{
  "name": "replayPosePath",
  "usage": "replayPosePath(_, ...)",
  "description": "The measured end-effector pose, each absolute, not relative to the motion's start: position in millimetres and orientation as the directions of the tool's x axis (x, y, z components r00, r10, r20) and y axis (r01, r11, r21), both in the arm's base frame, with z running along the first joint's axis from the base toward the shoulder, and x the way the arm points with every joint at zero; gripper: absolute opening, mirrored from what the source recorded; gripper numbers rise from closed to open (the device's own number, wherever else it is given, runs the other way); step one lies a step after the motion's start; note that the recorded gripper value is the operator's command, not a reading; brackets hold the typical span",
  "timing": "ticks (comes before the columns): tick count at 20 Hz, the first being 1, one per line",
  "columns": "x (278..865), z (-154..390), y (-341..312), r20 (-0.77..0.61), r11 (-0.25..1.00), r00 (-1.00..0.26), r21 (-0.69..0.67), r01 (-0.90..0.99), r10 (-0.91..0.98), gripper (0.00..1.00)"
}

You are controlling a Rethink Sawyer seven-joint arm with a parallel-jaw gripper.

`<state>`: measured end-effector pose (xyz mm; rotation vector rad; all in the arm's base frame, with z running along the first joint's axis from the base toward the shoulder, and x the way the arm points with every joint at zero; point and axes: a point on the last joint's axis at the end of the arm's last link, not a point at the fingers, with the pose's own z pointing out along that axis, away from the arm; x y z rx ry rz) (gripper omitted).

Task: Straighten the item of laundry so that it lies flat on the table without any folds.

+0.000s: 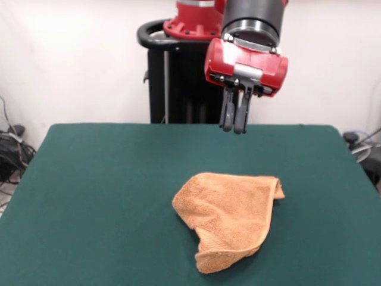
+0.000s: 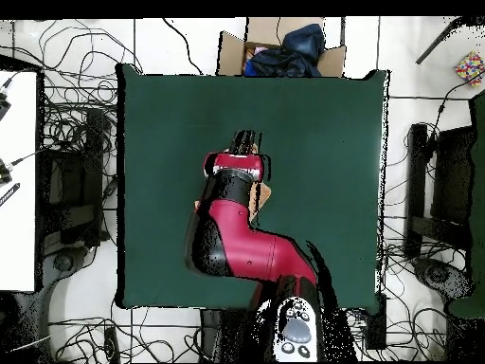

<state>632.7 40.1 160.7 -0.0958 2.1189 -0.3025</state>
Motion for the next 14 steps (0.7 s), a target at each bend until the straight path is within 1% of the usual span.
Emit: replayPosePath(14,628,146,48,-0.809,0.967,-0.556,-0.252,0.033,-0.191,0.0)
